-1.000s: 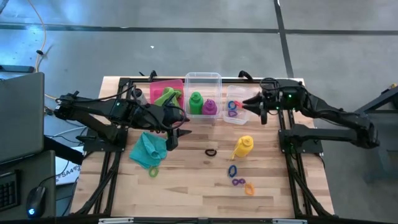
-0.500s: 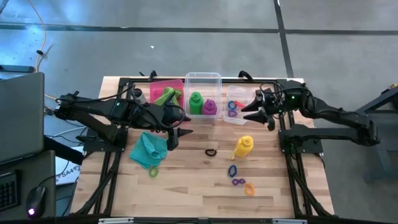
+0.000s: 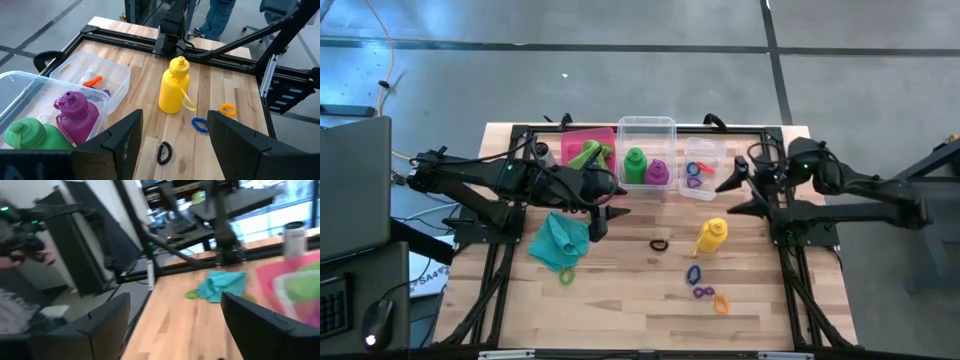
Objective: Pick & Place Sports Items
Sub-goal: Put the yellow water bottle into the left transparent bin
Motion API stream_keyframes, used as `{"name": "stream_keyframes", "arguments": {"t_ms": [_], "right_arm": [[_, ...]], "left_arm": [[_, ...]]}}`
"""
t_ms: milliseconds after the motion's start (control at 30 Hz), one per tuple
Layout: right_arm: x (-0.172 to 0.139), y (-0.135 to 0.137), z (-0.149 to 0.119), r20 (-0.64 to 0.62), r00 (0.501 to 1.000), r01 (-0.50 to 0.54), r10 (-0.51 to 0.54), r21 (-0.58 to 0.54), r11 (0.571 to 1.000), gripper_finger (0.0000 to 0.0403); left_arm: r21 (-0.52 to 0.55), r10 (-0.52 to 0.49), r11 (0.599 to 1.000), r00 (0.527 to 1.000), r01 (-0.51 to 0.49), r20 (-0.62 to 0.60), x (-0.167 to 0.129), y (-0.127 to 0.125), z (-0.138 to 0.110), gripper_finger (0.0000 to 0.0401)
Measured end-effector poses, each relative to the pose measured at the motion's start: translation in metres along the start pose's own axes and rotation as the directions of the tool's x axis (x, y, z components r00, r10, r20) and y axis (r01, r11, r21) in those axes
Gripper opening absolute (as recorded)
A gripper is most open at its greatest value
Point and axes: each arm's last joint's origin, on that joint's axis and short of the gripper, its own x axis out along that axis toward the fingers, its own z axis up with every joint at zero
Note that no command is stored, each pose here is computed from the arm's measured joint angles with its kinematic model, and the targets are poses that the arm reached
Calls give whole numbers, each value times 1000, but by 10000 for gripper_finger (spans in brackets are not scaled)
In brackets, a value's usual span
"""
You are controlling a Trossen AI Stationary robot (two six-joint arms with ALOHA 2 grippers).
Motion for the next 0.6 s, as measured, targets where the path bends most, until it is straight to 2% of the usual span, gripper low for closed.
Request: {"name": "stream_keyframes", "arguments": {"t_ms": [167,300,467,600], "right_arm": [[1,9,-7,-53,999,-16,14,-35,999,307],[3,11,-18,-128,990,50,-62,-91,995,308],[4,13,-32,-224,955,163,-194,-151,975,307],[6,20,-37,-257,948,157,-189,-142,977,307]], "left_arm": [[-41,-2,999,1000,2,-1,0,0,0,216],[-60,-2,998,1000,2,-1,0,0,0,216],[-72,-2,997,1000,2,0,0,0,0,216],[-71,8,997,1000,-8,2,0,0,0,216]]}}
